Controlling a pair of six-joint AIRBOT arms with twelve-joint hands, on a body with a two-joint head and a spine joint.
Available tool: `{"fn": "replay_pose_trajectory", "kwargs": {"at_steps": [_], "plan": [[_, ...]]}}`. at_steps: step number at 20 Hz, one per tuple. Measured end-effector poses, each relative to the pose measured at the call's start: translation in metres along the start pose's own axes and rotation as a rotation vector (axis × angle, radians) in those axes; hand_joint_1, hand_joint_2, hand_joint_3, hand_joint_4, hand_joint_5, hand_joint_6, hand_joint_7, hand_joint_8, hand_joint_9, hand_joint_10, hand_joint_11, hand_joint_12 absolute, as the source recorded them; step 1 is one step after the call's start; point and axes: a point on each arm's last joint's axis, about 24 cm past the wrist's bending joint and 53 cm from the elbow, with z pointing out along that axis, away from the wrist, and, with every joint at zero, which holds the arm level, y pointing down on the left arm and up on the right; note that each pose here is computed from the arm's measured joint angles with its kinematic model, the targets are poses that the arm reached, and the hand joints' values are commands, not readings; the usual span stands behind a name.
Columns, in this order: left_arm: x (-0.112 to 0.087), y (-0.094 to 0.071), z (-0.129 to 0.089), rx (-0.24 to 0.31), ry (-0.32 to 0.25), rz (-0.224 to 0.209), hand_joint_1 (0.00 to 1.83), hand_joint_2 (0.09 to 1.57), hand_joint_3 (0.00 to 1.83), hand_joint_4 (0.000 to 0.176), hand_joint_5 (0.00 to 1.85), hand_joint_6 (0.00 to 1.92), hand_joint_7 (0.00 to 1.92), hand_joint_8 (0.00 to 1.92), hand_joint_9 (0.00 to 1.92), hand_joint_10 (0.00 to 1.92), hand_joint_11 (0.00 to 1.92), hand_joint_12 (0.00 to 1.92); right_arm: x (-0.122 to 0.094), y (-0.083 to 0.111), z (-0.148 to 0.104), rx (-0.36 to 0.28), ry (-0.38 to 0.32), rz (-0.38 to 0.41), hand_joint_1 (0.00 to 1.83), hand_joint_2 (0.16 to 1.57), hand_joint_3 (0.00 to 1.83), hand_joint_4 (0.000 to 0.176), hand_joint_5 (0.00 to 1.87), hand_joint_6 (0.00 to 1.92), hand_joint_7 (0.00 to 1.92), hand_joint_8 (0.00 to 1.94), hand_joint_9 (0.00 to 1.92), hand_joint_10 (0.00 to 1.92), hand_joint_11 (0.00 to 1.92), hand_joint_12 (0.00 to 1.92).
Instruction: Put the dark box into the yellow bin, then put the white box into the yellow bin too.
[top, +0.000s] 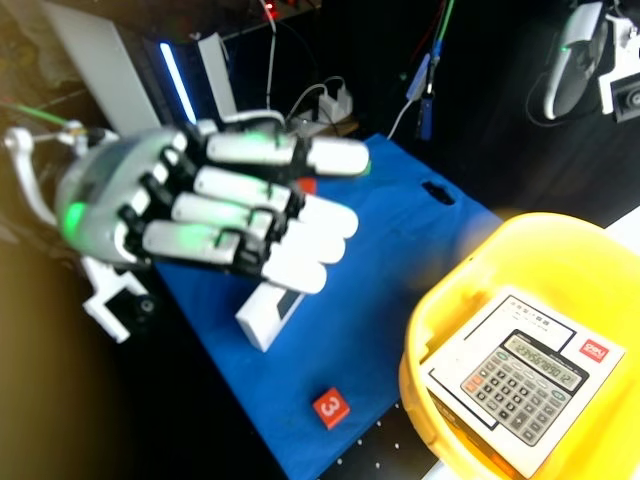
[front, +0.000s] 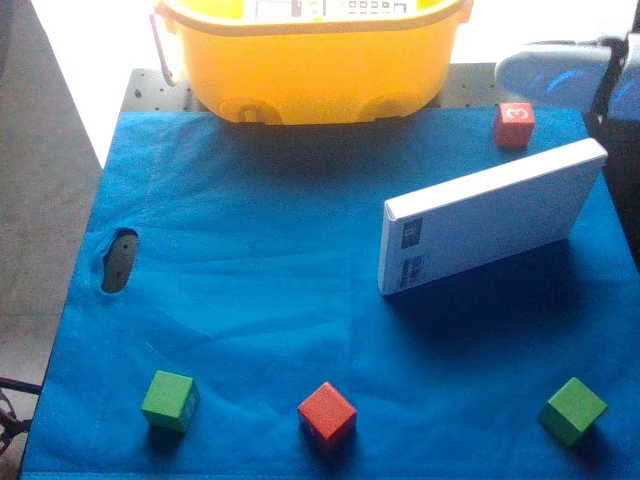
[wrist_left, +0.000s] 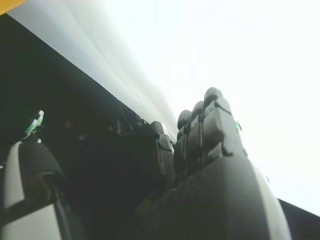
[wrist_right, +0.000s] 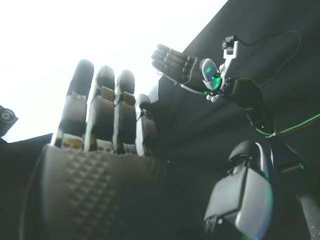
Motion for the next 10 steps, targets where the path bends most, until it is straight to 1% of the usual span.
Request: {"fn": "replay_pose_trajectory", "kwargs": {"at_steps": [1,2,3,4,5,6,7,8,9,10], "plan": [[-0.001,0.0,-0.001,0.0,-0.001,0.014,0.99,0.88,0.0,0.111,0.26,0.0,0.17,0.01,0.2,0.02,0.0,0.93,0.003,-0.001,-0.001,0.005,0.01,0.002,0.22,0.81,0.01,0.028,0.1,0.0,0.3,0.0,0.24,0.0,0.0,0.59],[-0.001,-0.001,-0.003,-0.003,0.0,0.02,0.91,0.86,0.0,0.104,0.15,0.0,0.08,0.01,0.16,0.02,0.0,0.75,0.009,-0.002,-0.003,0.01,0.029,0.0,0.26,0.83,0.0,0.052,0.1,0.0,0.29,0.0,0.23,0.0,0.0,0.58],[-0.002,-0.001,-0.004,-0.003,-0.001,0.022,0.92,0.85,0.0,0.103,0.11,0.01,0.06,0.0,0.13,0.01,0.0,0.57,0.011,-0.003,-0.003,0.015,0.036,0.004,0.28,0.83,0.0,0.057,0.1,0.0,0.29,0.0,0.22,0.0,0.0,0.54],[-0.003,-0.002,-0.005,-0.001,-0.003,0.021,0.9,0.84,0.0,0.096,0.07,0.0,0.01,0.0,0.07,0.01,0.0,0.45,0.014,-0.004,-0.004,0.019,0.044,0.005,0.34,0.82,0.0,0.05,0.1,0.0,0.27,0.0,0.2,0.0,0.0,0.48],[-0.004,-0.002,-0.006,-0.001,-0.007,0.016,0.94,0.85,0.0,0.118,0.06,0.0,0.0,0.0,0.05,0.0,0.0,0.34,0.021,-0.008,-0.006,0.033,0.062,0.007,0.37,0.79,0.0,0.056,0.09,0.0,0.24,0.0,0.16,0.0,0.0,0.38],[-0.004,-0.002,-0.007,-0.001,-0.007,0.015,1.01,0.87,0.0,0.124,0.14,0.01,0.0,0.0,0.01,0.0,0.0,0.18,0.024,-0.01,-0.007,0.038,0.071,0.008,0.28,0.74,0.0,0.075,0.09,0.0,0.28,0.01,0.22,0.01,0.06,0.49],[-0.004,0.0,-0.008,-0.004,-0.006,0.013,1.01,0.87,0.0,0.124,0.14,0.01,0.0,0.0,0.01,0.0,0.0,0.18,0.032,-0.014,-0.01,0.05,0.094,0.009,0.28,0.74,0.0,0.075,0.09,0.0,0.28,0.01,0.22,0.01,0.06,0.49],[-0.002,0.002,-0.009,-0.009,-0.003,0.01,1.01,0.89,0.0,0.147,0.22,0.02,0.02,0.0,0.0,0.0,0.0,0.01,0.04,-0.017,-0.012,0.064,0.118,0.014,0.24,0.7,0.0,0.056,0.1,0.0,0.3,0.0,0.25,0.0,0.0,0.68],[0.001,0.004,-0.009,-0.014,0.005,0.016,1.01,0.89,0.0,0.147,0.22,0.02,0.02,0.0,0.0,0.0,0.0,0.01,0.044,-0.018,-0.013,0.069,0.13,0.02,0.24,0.7,0.0,0.056,0.1,0.0,0.3,0.0,0.25,0.0,0.0,0.68],[0.002,0.006,-0.01,-0.02,0.008,0.015,0.92,1.04,0.0,0.081,0.42,0.01,0.26,0.0,0.14,0.01,0.0,0.56,0.047,-0.018,-0.013,0.074,0.142,0.027,0.22,0.7,0.0,0.067,0.1,0.0,0.26,0.0,0.22,0.0,0.0,0.64]]}}
